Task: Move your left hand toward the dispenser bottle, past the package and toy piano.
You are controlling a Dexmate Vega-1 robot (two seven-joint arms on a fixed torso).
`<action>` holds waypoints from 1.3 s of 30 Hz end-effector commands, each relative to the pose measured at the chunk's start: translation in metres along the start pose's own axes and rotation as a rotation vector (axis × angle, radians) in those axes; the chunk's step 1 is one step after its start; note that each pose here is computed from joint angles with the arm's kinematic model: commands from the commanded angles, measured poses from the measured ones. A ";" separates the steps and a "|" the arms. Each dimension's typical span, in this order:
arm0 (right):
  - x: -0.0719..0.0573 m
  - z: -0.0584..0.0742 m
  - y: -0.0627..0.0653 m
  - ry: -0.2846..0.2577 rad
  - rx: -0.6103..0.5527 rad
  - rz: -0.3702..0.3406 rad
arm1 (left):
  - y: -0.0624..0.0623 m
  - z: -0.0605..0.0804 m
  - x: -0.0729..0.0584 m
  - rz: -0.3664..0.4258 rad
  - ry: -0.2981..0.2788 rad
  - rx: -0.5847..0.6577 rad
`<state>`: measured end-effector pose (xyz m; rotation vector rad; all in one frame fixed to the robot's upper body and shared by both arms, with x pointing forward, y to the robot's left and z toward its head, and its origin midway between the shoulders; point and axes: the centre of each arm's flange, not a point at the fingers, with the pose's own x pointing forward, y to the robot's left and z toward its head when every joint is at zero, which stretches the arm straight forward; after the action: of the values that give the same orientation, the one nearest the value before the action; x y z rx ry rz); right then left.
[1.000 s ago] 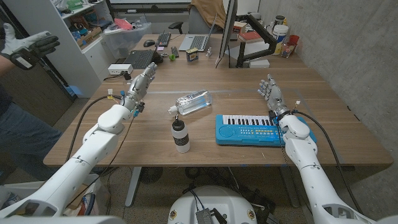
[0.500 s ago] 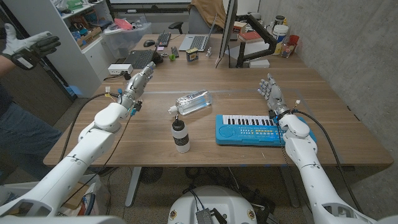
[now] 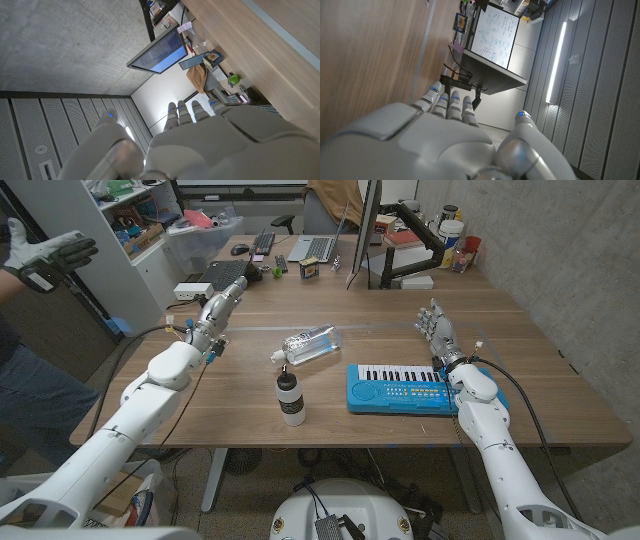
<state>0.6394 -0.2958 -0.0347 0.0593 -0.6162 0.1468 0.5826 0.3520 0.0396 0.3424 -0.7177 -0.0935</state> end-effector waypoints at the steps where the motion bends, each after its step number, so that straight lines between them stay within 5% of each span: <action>1: 0.000 0.001 -0.001 -0.003 0.001 -0.001 | 0.008 0.009 -0.001 0.005 -0.005 0.039; 39: 0.006 0.007 0.003 -0.004 -0.024 0.007 | 0.028 0.040 0.006 -0.015 -0.017 0.211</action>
<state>0.6393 -0.2928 -0.0275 0.0410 -0.6255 0.1495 0.5635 0.3639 0.0740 0.5089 -0.7430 -0.0424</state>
